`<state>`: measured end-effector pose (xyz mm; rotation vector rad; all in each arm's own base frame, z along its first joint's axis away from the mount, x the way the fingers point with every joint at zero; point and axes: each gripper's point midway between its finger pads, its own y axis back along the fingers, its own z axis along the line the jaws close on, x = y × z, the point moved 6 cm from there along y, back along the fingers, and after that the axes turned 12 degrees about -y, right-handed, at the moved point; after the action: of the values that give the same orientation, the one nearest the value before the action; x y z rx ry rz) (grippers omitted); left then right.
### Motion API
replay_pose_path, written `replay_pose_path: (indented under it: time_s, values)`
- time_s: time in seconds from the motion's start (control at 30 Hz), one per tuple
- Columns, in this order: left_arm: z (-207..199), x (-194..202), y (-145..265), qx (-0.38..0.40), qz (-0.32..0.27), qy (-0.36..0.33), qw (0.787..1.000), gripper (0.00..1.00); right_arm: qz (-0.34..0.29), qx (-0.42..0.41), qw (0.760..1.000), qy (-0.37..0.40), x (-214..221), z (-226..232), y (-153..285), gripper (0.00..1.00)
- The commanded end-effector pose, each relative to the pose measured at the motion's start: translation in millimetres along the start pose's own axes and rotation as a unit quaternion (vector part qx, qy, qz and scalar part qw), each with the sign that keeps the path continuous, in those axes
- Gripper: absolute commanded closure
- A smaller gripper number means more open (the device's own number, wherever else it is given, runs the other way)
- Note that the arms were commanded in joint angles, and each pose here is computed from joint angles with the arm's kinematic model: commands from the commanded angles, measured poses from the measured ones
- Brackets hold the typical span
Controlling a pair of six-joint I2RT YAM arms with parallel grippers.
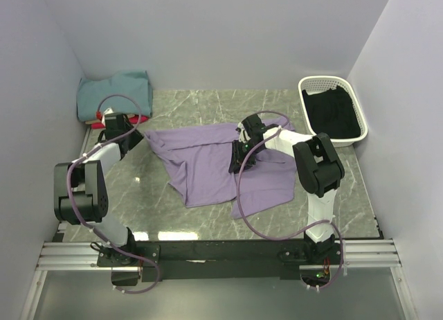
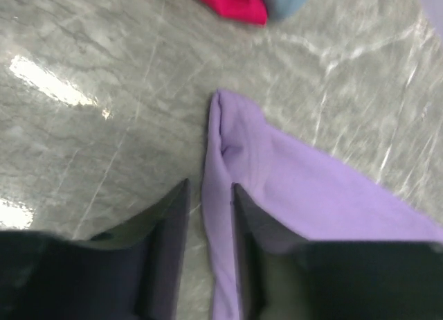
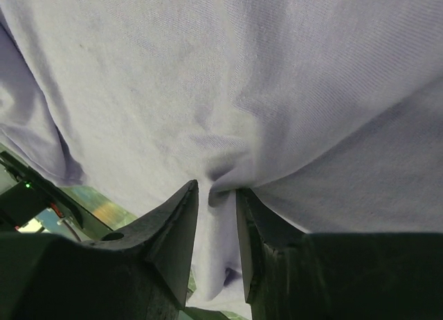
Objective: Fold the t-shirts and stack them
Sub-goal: Fold the tshirt
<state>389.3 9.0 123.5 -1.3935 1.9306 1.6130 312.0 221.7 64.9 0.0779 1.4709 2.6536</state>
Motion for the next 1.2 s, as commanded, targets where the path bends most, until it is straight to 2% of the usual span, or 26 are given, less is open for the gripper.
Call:
replay_pose_path:
  time_s: [0.0, 0.03, 0.13, 0.27, 0.47, 0.67, 0.77, 0.9, 0.97, 1.0, 1.17]
  values:
    - [-9, 4, 11, 0.045, 0.000, 0.004, 0.999, 0.47, -0.018, 0.164, 0.986, 0.001, 4, -75, -32, 0.62]
    - [-9, 7, 11, 0.048, 0.003, 0.006, 0.999, 0.41, -0.017, 0.164, 0.986, 0.000, 4, -76, -32, 0.62]
    - [-11, 15, 10, 0.065, 0.013, 0.017, 0.998, 0.30, -0.018, 0.162, 0.987, 0.002, 4, -74, -32, 0.62]
    - [-9, 33, 3, 0.081, 0.036, 0.033, 0.996, 0.31, -0.017, 0.162, 0.987, 0.002, 5, -75, -31, 0.62]
    - [-8, 46, -7, 0.098, 0.040, 0.058, 0.993, 0.35, -0.017, 0.161, 0.987, 0.002, 5, -75, -31, 0.62]
    - [-9, 55, -12, 0.108, 0.042, 0.079, 0.990, 0.47, -0.017, 0.162, 0.987, 0.003, 5, -75, -32, 0.62]
    - [-9, 57, -14, 0.107, 0.041, 0.083, 0.990, 0.60, -0.017, 0.162, 0.987, 0.003, 4, -75, -32, 0.62]
    - [-8, 56, -15, 0.101, 0.040, 0.085, 0.990, 0.89, -0.018, 0.163, 0.986, 0.003, 4, -75, -31, 0.62]
    - [-8, 53, -17, 0.098, 0.038, 0.079, 0.991, 0.92, -0.018, 0.166, 0.986, 0.000, 5, -76, -32, 0.62]
    - [-8, 53, -16, 0.094, 0.043, 0.076, 0.992, 0.99, -0.018, 0.168, 0.986, -0.001, 5, -77, -31, 0.62]
    - [-11, 33, -16, 0.082, 0.031, 0.036, 0.996, 0.99, -0.018, 0.184, 0.983, -0.010, 7, -83, -33, 0.62]
